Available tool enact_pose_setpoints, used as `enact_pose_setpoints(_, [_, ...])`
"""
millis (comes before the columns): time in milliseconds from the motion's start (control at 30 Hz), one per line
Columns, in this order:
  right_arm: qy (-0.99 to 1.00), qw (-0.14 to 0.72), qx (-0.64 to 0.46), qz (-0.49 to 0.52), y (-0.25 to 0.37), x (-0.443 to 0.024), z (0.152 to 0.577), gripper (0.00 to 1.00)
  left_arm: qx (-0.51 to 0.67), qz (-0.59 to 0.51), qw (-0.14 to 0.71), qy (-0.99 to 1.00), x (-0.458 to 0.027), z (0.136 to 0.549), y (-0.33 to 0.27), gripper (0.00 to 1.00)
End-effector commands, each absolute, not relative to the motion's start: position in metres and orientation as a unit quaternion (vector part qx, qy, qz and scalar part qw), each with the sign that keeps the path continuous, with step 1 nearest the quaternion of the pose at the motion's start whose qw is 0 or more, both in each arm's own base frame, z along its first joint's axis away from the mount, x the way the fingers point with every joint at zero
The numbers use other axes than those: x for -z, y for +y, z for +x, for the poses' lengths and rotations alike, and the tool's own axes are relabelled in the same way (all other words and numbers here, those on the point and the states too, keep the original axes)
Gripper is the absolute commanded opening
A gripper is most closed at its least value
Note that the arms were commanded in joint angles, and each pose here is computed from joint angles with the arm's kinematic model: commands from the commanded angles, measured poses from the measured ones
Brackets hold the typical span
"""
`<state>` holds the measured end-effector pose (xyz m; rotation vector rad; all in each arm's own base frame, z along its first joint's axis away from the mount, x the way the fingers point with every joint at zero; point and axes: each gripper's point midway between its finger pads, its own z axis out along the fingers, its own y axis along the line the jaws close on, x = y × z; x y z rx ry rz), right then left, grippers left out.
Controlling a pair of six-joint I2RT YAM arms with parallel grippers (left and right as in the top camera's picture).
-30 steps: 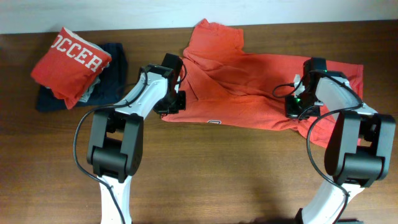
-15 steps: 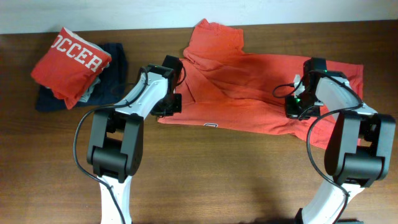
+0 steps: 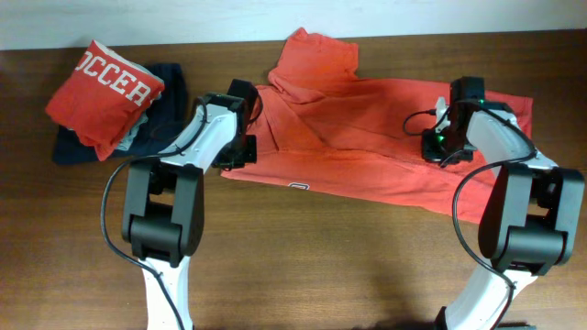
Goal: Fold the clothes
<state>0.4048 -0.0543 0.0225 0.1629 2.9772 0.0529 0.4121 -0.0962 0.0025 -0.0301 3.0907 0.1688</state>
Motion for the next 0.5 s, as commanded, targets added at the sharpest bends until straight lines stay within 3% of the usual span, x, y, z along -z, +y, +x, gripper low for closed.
enact_pose_setpoints(0, [0.995,0.09,-0.018,0.05,-0.057,-0.056,0.418,0.18,-0.079,-0.019,0.01,0.997,0.009,0.409,-0.08,0.04])
enact_pose_setpoints(167, [0.993,0.044,-0.11,-0.025,-0.02,-0.092,0.397,0.18,-0.079,-0.019,0.011,0.997,0.009,0.41,-0.08,0.05])
enact_pose_setpoints(200, [0.992,0.029,-0.122,-0.032,-0.015,-0.094,0.39,0.12,-0.078,-0.019,0.013,0.997,0.009,0.411,-0.081,0.05])
enact_pose_setpoints(233, [0.992,0.02,-0.123,-0.033,-0.014,-0.094,0.386,0.05,-0.078,-0.019,0.014,0.997,0.009,0.411,-0.081,0.05])
enact_pose_setpoints(467, [0.992,-0.024,-0.118,-0.033,-0.011,-0.062,0.361,0.04,-0.077,-0.02,0.018,0.997,0.009,0.414,-0.081,0.05])
